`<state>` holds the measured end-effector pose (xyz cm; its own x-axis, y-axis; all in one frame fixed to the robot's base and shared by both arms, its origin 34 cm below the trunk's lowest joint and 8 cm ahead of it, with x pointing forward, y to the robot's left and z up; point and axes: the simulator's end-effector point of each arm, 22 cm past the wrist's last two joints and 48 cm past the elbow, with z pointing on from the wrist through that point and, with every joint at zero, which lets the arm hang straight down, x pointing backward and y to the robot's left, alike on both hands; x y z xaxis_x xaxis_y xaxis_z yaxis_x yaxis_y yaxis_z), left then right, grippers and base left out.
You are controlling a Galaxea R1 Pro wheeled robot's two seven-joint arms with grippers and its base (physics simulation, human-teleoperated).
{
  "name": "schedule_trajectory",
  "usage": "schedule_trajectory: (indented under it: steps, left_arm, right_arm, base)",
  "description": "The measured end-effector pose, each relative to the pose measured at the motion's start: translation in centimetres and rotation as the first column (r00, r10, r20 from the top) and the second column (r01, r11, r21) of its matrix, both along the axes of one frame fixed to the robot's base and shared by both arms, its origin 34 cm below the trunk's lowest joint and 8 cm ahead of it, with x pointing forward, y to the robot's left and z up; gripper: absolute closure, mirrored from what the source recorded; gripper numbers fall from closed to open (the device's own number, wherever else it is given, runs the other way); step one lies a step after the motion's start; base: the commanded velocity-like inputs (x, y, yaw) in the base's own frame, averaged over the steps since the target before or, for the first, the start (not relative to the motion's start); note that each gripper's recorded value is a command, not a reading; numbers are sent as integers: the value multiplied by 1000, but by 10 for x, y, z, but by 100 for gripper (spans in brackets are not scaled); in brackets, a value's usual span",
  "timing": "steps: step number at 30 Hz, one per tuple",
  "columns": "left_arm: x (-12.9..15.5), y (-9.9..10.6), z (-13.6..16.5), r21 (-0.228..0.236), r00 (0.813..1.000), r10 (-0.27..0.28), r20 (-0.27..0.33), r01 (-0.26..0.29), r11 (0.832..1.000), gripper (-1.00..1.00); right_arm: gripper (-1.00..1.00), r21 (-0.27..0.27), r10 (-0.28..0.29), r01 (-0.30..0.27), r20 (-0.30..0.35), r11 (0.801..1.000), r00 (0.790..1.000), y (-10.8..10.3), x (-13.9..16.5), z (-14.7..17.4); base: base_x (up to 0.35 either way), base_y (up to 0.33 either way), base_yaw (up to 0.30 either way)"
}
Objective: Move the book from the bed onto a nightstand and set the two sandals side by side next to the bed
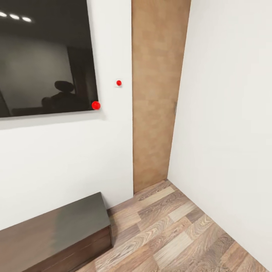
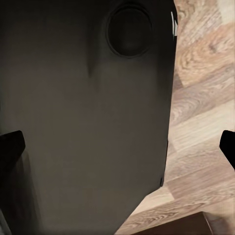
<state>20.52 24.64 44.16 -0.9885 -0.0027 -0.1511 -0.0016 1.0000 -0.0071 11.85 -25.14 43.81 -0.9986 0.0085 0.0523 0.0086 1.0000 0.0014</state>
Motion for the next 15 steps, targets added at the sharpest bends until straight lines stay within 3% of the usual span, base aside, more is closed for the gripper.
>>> schedule_trajectory:
  steps: [15]
  left_arm:
    - [1,0,0,0,1000,1,4,-1,1000,-100]
  right_arm:
    - [-100,0,0,0,0,1000,1000,0,0,0]
  base:
    - [0,0,-281]
